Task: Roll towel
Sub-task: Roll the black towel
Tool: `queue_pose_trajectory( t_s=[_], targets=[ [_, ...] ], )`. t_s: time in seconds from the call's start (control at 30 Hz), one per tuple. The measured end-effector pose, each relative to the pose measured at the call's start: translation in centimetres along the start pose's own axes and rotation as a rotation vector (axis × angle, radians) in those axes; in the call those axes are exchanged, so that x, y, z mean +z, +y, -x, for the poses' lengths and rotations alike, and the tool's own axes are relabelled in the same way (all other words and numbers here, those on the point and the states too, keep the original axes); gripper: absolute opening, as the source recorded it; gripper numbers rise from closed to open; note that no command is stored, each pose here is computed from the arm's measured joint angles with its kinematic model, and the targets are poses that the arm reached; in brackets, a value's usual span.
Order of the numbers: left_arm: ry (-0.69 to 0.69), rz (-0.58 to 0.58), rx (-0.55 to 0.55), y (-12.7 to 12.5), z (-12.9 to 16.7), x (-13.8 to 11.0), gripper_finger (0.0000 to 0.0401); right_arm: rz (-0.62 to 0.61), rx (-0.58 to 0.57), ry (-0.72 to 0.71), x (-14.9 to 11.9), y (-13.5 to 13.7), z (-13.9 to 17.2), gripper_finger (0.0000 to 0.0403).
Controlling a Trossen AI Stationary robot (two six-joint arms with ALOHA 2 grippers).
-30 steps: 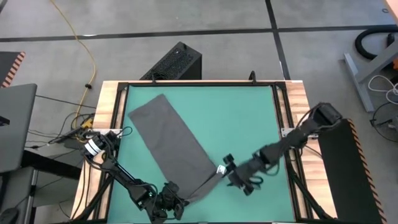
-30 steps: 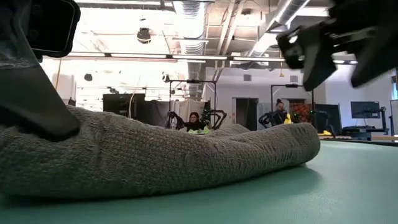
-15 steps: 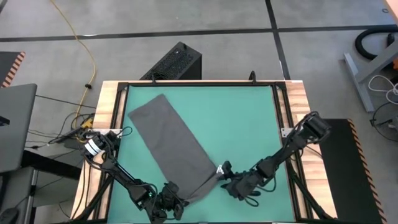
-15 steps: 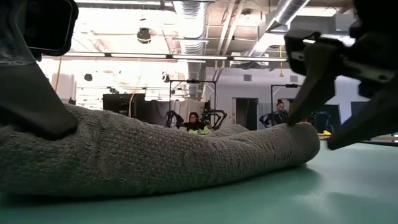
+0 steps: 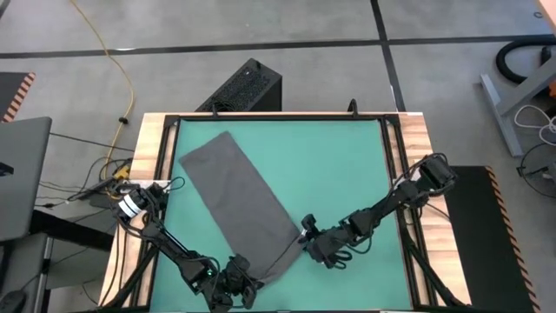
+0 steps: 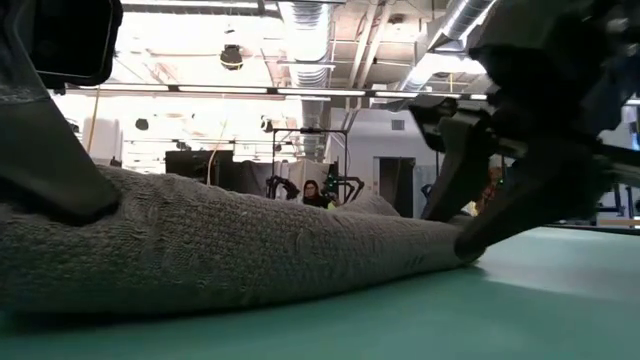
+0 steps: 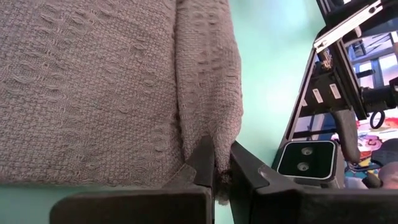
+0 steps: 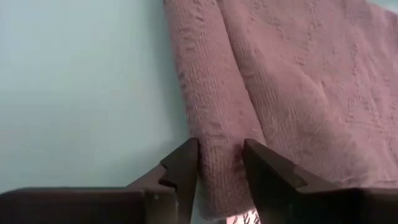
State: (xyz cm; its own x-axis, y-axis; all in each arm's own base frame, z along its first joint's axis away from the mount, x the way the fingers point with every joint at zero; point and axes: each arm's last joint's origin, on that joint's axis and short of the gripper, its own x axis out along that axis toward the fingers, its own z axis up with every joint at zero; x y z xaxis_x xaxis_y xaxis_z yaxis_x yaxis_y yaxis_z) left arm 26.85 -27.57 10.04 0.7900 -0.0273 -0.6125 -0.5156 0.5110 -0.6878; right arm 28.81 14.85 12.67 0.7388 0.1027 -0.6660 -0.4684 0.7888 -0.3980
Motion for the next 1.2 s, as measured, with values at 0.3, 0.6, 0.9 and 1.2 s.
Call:
queue_pose_trajectory(
  t_s=[0.3, 0.6, 0.9, 1.2],
  targets=[
    [-0.038, -0.019, -0.013, -0.1, 0.2, -0.2, 0.0005, -0.227, 0.258, 0.002, -1.5, -2.5, -0.5, 0.0022],
    [-0.029, -0.069, -0.045, -0.4, 0.2, -0.3, 0.0021, -0.678, 0.681, 0.078, -2.6, -5.8, -0.6, 0.0021],
    [0.054, -0.148, -0.035, -0.3, 0.1, -0.4, 0.0106, -0.842, 0.672, 0.128, -4.0, -7.7, -0.7, 0.0020],
    [0.078, -0.235, 0.017, -1.0, 3.1, 0.4, 0.0126, -0.874, 0.742, 0.186, -4.6, -7.8, -3.0, 0.0020]
  ],
)
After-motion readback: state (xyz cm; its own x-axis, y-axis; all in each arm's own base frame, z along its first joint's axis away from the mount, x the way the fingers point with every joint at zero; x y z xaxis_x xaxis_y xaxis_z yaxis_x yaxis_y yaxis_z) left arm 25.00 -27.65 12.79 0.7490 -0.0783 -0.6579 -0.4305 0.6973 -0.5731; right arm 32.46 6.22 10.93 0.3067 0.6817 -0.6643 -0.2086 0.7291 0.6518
